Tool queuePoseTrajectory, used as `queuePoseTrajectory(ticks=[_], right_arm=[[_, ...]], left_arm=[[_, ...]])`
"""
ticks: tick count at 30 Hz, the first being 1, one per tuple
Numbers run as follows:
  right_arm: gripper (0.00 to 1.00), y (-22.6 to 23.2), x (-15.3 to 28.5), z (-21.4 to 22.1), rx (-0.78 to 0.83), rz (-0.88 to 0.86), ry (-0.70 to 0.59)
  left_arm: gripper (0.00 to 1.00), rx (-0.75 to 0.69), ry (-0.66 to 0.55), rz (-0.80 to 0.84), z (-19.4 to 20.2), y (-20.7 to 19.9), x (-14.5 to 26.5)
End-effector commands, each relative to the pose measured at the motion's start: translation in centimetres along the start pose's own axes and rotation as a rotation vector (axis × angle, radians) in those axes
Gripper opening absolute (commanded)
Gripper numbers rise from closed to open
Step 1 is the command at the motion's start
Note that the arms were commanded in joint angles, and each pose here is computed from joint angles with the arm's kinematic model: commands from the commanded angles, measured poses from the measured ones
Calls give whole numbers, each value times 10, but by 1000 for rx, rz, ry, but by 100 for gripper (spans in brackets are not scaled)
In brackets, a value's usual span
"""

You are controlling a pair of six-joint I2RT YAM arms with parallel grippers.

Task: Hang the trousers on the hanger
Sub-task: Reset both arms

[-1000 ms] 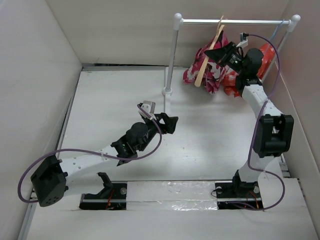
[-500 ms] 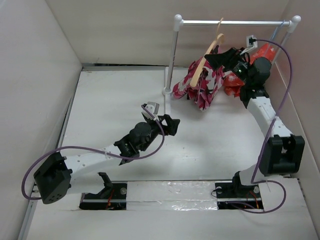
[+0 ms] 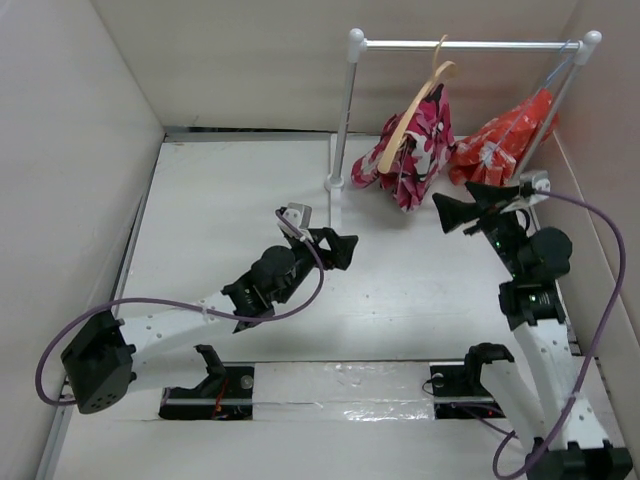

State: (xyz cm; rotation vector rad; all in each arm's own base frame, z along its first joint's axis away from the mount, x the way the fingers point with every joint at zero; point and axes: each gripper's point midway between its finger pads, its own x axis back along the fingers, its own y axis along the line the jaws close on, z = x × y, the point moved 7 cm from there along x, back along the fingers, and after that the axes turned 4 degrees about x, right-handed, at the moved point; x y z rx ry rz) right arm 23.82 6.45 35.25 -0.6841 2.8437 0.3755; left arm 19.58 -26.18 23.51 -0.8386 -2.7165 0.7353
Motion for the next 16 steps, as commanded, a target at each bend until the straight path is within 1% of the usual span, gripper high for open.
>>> queuePoseTrajectory(ticks=[1, 2, 3, 6, 7, 8, 9, 11, 12, 13, 16], right_arm=[[100, 2, 31, 27, 99, 4, 86], [100, 8, 45, 27, 117, 2, 80], [100, 6, 56, 42, 108, 19, 145], [100, 6, 86, 78, 114, 30, 242], [100, 6, 92, 88, 109, 27, 260], [100, 5, 99, 111, 83, 16, 307], [100, 9, 105, 119, 73, -14, 315], [100, 9, 111, 138, 47, -24, 354], [100, 9, 114, 153, 22, -37, 383], [100, 11, 115, 155, -9, -46, 372], [100, 14, 114, 157, -27, -63, 357]], left_arm=[[81, 42, -102, 13, -25, -5, 12], [81, 48, -106, 4, -27, -3, 14], [80, 57, -114, -4, -27, 0, 21], [80, 100, -109, -56, -20, 15, 36], [80, 102, -93, -70, -15, 20, 40], [80, 123, -90, -74, -13, 23, 44], [80, 124, -72, -86, -3, 31, 48], [80, 146, -54, -96, 3, 36, 54], [80, 169, -38, -105, 10, 39, 57], [80, 175, -30, -109, 12, 41, 58], [79, 182, -2, -113, 18, 42, 57]])
